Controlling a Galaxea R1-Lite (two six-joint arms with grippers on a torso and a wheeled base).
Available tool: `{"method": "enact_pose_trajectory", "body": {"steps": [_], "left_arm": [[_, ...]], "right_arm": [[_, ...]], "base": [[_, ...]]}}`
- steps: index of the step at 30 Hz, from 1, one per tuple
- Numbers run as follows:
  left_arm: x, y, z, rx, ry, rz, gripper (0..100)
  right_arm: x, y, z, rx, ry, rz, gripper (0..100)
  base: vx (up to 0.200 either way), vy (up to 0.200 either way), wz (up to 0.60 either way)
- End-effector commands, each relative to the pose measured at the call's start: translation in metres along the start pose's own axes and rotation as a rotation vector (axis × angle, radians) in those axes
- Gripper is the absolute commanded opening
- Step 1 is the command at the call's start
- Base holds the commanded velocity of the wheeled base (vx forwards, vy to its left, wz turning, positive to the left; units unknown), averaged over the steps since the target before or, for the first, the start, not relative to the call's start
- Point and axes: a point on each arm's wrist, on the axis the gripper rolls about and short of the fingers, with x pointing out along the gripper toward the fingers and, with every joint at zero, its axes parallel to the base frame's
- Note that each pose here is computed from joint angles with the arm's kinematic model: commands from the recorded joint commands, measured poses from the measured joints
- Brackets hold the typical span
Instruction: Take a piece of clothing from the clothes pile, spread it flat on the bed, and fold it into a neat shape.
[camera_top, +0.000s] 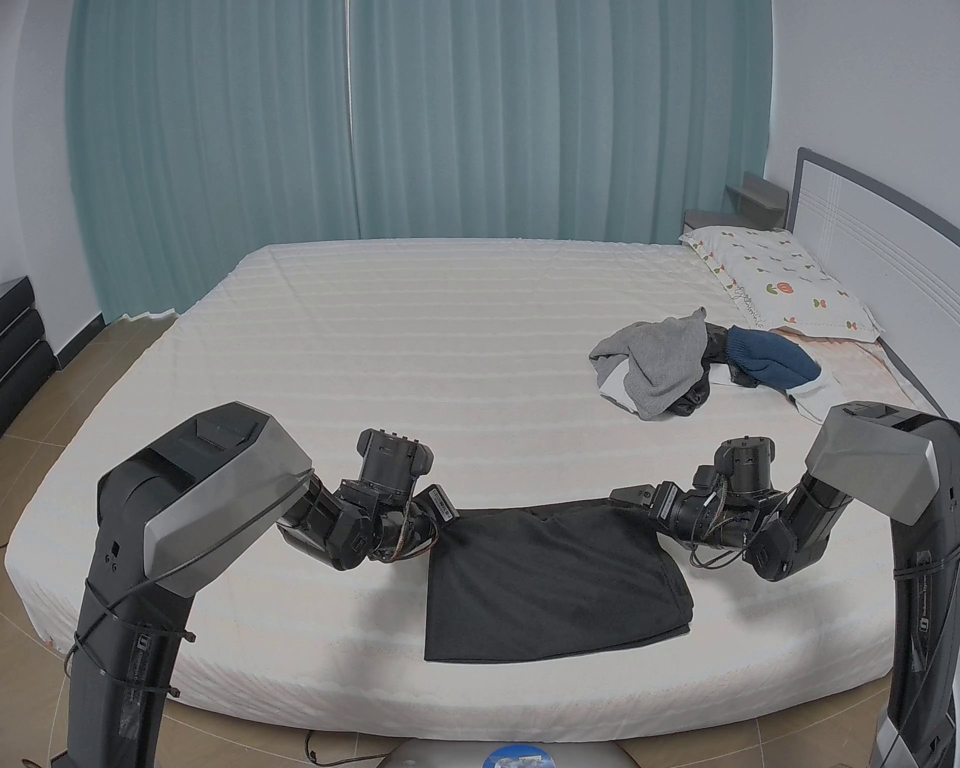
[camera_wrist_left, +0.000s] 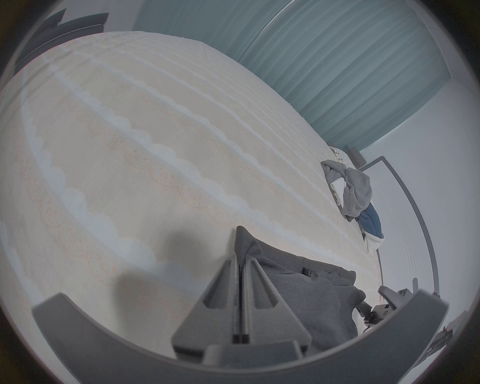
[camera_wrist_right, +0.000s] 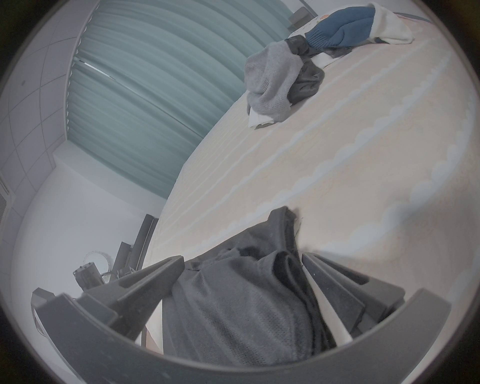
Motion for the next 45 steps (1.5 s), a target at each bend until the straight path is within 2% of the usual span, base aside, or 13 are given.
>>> {"method": "enact_pose_trajectory", "body": {"steps": [1, 4, 9, 22, 42, 43, 45], "left_arm": [[0.000, 0.000, 0.000, 0.001, 0.001, 0.000, 0], [0.001, 0.000, -0.001, 0.004, 0.001, 0.002, 0], [0.002, 0.001, -0.003, 0.006, 0.004, 0.005, 0], [0.002, 0.001, -0.003, 0.006, 0.005, 0.007, 0], [0.002, 0.002, -0.004, 0.006, 0.007, 0.009, 0], [0.001, 0.002, -0.004, 0.005, 0.007, 0.009, 100], [0.000, 0.001, -0.003, 0.002, 0.007, 0.007, 100]], "right_arm": [[0.002, -0.005, -0.005, -0.019, 0.014, -0.011, 0], [0.000, -0.008, -0.007, -0.048, 0.020, -0.018, 0], [-0.001, -0.007, -0.003, -0.051, -0.011, -0.001, 0], [-0.010, -0.027, 0.016, -0.016, -0.064, -0.036, 0], [0.002, -0.035, 0.015, 0.002, -0.073, -0.044, 0], [0.003, -0.035, 0.015, 0.002, -0.071, -0.044, 100], [0.003, -0.034, 0.013, 0.003, -0.067, -0.042, 100]], "base": [[0.000, 0.000, 0.00], [0.000, 0.000, 0.00], [0.000, 0.000, 0.00], [0.000, 0.000, 0.00], [0.000, 0.000, 0.00], [0.000, 0.000, 0.00], [0.000, 0.000, 0.00]]}}
